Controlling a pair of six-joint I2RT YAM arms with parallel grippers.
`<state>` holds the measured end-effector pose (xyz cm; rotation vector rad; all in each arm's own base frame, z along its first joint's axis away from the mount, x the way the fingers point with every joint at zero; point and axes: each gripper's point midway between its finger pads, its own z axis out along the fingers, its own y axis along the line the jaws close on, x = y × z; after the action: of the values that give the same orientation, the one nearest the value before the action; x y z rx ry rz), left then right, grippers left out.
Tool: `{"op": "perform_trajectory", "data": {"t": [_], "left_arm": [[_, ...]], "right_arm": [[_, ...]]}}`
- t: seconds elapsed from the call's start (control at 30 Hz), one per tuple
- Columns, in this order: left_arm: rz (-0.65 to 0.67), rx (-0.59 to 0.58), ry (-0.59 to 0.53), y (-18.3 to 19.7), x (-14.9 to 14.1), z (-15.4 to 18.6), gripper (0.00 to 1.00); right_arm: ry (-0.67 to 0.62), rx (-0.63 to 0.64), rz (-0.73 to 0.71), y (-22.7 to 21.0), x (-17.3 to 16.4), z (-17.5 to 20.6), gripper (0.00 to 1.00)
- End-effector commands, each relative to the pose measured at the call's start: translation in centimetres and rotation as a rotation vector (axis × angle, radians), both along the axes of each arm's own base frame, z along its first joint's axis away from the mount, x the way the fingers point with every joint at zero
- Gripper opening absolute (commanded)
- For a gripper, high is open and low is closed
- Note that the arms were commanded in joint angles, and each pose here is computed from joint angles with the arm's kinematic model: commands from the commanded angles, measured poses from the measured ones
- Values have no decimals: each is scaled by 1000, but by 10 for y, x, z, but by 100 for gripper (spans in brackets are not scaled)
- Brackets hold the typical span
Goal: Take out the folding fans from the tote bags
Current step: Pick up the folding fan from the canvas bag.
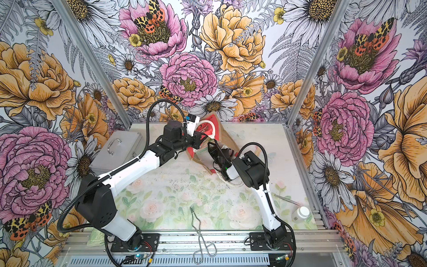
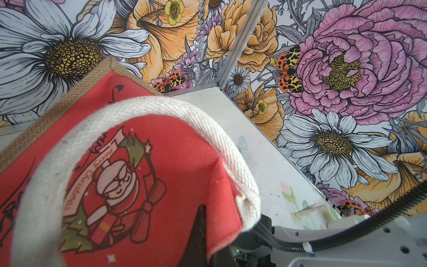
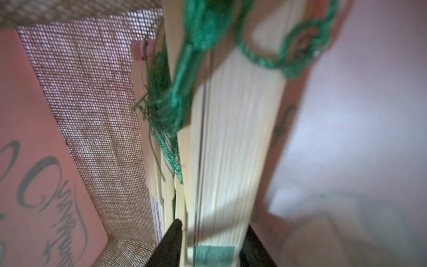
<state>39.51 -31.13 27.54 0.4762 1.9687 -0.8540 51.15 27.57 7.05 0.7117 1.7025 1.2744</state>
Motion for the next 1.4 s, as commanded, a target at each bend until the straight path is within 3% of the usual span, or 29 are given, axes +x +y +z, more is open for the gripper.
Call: {"op": "perform_trajectory", "data": {"t": [0.0, 0.67, 1.37], "left_arm": [[-6, -51, -48, 4, -2, 29, 0], [30, -57, 27, 4, 14, 12, 0], [72, -89, 98, 13, 39, 10, 0]], "right_arm": [[-47, 32, -85, -26, 16, -1, 37], [-291, 11, 54, 7, 9, 54, 23], [-519, -236, 180, 67, -43, 92, 18]]}}
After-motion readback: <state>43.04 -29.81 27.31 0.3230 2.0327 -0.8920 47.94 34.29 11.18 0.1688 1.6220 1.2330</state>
